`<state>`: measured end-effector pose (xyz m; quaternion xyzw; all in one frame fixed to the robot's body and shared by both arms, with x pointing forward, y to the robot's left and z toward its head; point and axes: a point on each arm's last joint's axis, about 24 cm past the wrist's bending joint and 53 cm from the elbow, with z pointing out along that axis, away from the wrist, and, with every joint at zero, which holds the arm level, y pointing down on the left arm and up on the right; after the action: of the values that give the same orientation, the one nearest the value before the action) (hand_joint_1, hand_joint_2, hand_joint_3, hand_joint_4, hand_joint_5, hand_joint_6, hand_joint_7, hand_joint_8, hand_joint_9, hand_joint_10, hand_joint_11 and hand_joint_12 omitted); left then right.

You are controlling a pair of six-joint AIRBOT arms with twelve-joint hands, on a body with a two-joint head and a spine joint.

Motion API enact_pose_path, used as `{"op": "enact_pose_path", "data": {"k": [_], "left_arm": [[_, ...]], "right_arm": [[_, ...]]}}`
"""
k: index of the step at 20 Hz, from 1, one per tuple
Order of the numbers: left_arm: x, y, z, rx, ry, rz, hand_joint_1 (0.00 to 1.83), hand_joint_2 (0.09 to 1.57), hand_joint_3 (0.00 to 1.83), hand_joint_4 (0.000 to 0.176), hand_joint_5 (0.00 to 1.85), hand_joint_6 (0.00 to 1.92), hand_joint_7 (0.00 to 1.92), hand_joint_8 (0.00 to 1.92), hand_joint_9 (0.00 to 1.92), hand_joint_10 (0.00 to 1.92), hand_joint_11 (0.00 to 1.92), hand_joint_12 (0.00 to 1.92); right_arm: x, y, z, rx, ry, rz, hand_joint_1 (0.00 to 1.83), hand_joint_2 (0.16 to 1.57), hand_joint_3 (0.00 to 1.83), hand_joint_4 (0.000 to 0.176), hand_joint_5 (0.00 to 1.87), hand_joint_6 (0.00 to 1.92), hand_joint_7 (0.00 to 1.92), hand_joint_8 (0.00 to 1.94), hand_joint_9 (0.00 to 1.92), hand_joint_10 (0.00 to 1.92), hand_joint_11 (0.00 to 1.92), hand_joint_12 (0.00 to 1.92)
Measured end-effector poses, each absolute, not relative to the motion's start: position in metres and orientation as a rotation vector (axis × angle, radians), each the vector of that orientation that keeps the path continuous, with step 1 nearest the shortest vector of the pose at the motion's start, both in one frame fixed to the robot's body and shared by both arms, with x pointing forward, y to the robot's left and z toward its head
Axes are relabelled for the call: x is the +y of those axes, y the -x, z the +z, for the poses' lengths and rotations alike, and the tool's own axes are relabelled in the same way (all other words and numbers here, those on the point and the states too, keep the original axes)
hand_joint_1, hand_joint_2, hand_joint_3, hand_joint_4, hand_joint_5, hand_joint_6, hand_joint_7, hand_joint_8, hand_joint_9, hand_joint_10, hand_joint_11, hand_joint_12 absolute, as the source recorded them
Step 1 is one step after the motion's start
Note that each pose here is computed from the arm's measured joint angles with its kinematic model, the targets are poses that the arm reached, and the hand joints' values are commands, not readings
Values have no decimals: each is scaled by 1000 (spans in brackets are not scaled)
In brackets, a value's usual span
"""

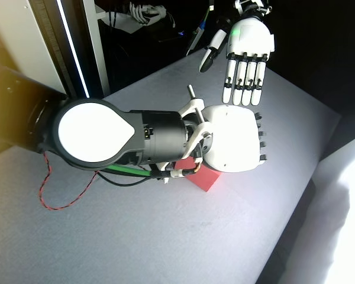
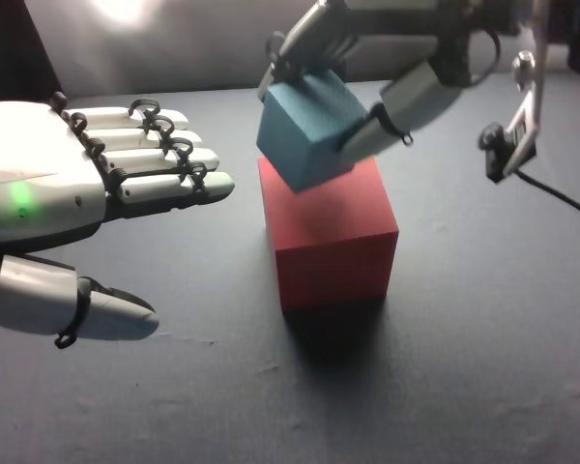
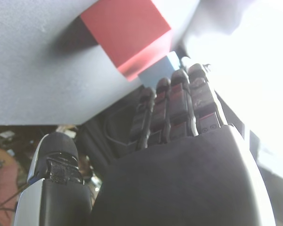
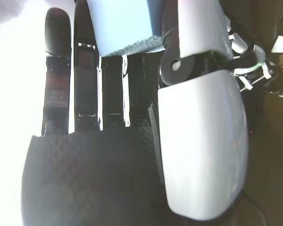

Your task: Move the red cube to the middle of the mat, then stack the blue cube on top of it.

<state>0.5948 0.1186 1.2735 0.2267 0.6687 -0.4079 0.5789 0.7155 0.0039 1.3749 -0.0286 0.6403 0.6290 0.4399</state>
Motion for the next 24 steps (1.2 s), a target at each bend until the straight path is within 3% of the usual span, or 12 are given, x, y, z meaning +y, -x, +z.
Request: {"op": "enact_pose_path", "data": {"k": [7,18,19,20,24], "left_arm": [[119,-596,1273,1567,-525,-952,0,1250,5,0,7,2,27,8,0,0,0,0],[120,-596,1273,1570,-519,-952,0,1255,4,0,13,4,23,2,0,0,0,0],[120,-596,1273,1569,-519,-952,0,1255,4,0,12,4,24,3,0,0,0,0],[120,-596,1273,1570,-519,-952,0,1255,3,0,24,8,41,9,9,4,0,0],[120,-596,1272,1573,-518,-953,0,1257,3,0,0,0,19,0,0,0,0,0]], "right_arm": [[23,-698,1372,1673,256,1491,1234,1124,0,0,994,805,961,1182,870,711,481,1237],[28,-707,1357,1703,238,1466,1240,1116,0,0,1016,769,973,1164,861,757,477,1270],[29,-707,1357,1704,238,1467,1347,1113,0,0,1035,720,996,1100,835,1181,482,1278],[29,-707,1357,1704,238,1467,1259,1117,1,0,1015,765,969,1166,777,1003,447,1313],[29,-707,1354,1710,226,1474,1231,1126,0,0,959,867,979,1146,837,771,444,1302]]}}
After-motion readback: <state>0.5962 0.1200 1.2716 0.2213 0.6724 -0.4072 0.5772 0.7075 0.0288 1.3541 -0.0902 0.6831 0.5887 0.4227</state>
